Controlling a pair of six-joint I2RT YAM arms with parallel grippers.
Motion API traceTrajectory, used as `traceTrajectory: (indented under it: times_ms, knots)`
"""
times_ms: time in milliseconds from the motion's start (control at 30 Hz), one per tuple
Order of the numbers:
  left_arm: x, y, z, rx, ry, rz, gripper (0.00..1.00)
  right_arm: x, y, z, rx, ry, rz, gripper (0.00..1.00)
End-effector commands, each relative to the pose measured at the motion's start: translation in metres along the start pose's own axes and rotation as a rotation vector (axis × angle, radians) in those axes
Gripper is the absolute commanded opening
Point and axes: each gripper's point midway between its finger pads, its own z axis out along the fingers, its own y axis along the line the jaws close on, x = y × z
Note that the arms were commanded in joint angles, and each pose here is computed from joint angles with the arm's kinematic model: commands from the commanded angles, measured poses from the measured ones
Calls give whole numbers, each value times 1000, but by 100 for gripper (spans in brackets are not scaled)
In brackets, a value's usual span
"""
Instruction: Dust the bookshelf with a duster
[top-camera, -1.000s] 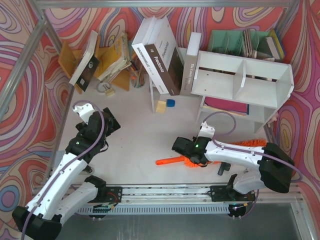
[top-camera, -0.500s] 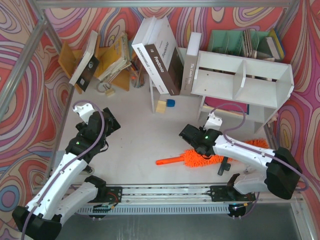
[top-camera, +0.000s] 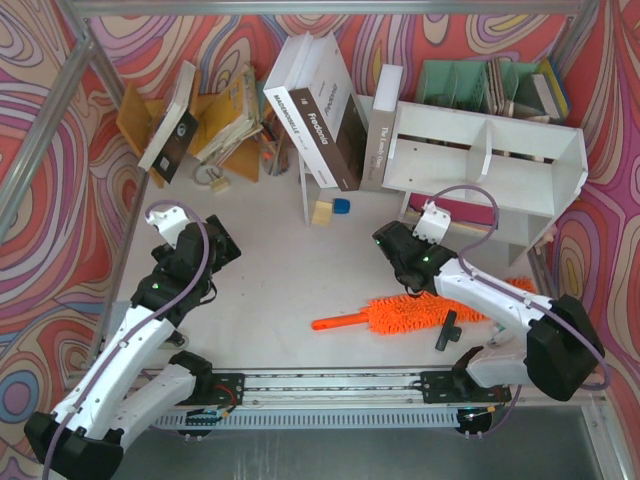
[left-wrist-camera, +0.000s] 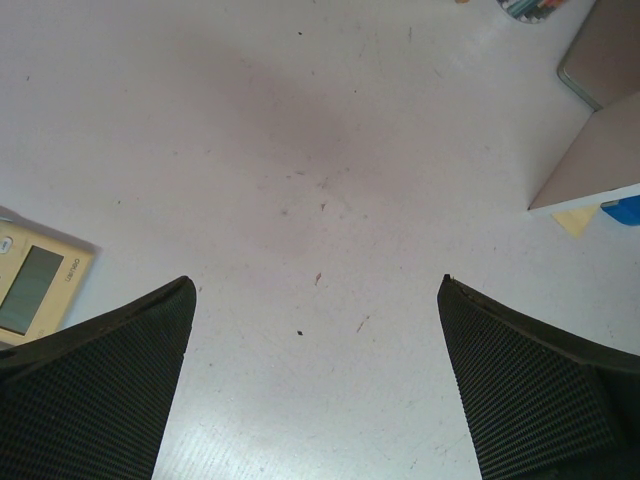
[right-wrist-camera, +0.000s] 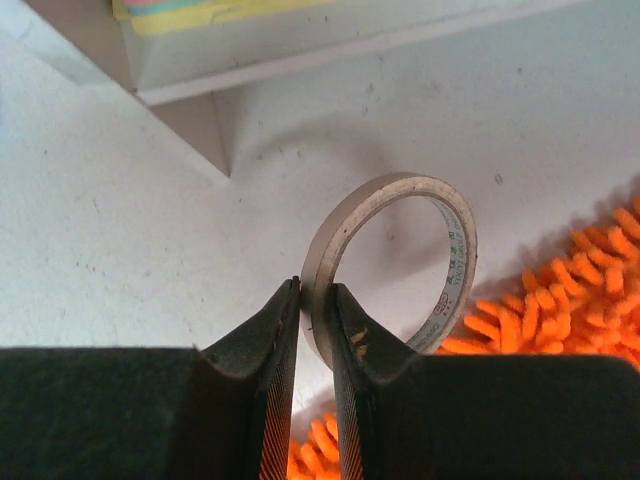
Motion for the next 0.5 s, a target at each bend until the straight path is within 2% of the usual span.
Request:
traceTrajectory:
  times_ms: [0,467]
  knots:
    - [2,5,0,-11,-4,18,98,-17,6,17,9,-62,-6,26]
    - [-1,7,-4,-1,-26,7,98,-14,1,52,43,-42,-10,29]
